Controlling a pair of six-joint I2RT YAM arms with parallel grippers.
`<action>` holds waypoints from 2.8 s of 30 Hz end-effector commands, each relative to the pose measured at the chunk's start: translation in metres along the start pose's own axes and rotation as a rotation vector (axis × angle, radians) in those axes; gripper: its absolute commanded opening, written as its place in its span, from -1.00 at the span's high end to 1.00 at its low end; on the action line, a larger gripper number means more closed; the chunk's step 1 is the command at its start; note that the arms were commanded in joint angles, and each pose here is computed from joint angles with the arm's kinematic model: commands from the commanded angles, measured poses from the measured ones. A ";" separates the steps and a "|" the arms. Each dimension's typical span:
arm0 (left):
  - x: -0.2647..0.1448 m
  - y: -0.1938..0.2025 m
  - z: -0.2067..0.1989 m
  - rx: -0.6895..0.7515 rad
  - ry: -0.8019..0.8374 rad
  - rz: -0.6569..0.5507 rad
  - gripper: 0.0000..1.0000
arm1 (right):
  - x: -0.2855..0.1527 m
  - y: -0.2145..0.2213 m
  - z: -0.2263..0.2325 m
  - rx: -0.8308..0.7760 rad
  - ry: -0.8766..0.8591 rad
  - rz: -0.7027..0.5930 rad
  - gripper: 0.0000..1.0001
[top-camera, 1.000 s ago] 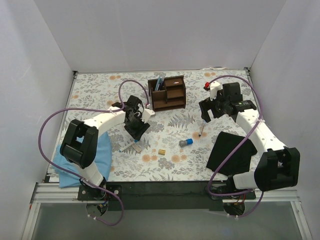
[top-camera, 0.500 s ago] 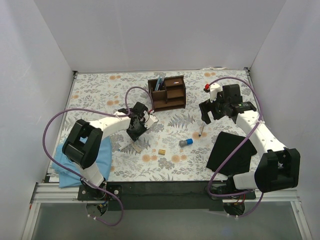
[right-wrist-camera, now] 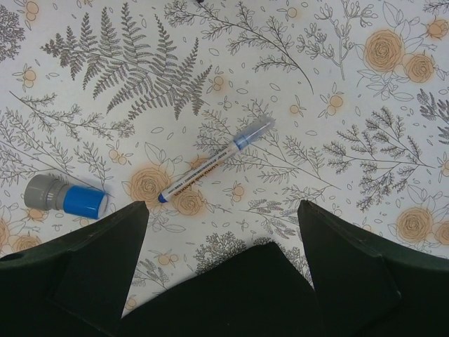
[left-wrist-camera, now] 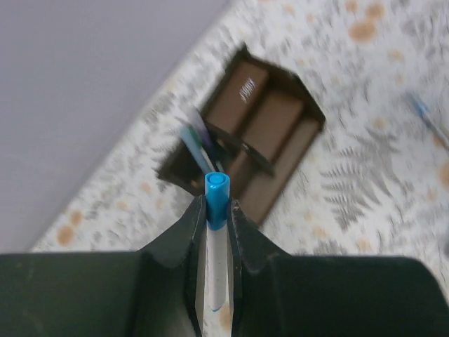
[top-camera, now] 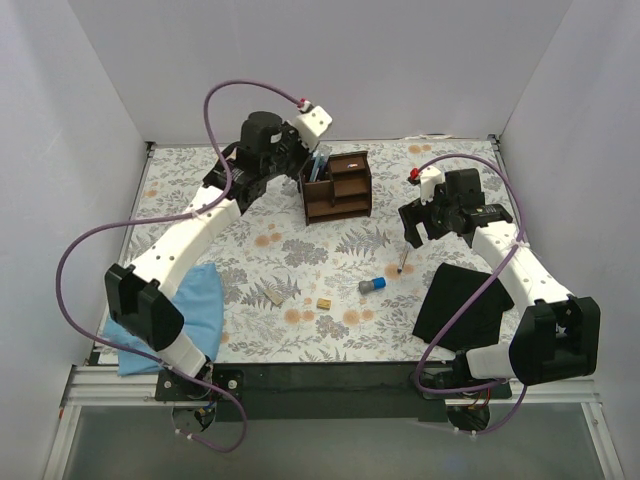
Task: Sort the stationery into containers
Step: Pick up the pen from the center of the board, then place the pen in the storage box, then pick up the pen from the center of the board.
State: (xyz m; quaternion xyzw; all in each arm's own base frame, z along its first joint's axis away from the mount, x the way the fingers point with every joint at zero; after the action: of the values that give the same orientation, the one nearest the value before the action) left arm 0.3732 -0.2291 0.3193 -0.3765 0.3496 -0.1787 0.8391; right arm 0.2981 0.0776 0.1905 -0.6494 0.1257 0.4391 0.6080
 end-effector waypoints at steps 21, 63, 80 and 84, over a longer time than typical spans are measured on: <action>0.075 -0.036 0.040 -0.256 -0.281 -0.678 1.00 | 0.000 -0.024 -0.007 -0.026 0.044 -0.068 -0.95; 0.122 0.050 0.009 -0.266 -0.287 -0.496 -0.36 | 0.023 -0.037 -0.009 0.045 0.019 -0.031 -0.96; -0.010 0.037 0.089 -0.313 -0.559 -0.446 -0.41 | 0.068 0.003 -0.045 0.572 0.223 0.120 -0.63; -0.018 0.060 0.077 -0.316 -0.541 -0.362 -0.41 | 0.086 0.001 -0.044 0.610 0.184 0.152 -0.52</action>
State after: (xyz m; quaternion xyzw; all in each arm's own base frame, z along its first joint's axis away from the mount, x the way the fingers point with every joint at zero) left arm 0.4274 -0.1502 0.3598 -0.6061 0.0063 -0.2187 0.7647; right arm 0.3448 0.0597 0.1150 -0.4859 0.3640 0.3733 0.7015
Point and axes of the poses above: each gripper's point midway between its finger pads, its own x axis out along the fingers, its own z axis along the line the jaws close on, y = z × x, the point moved 6 cm from there along -x, back along the fingers, and after that the axes turned 13 degrees about x, right-handed, at the moved point
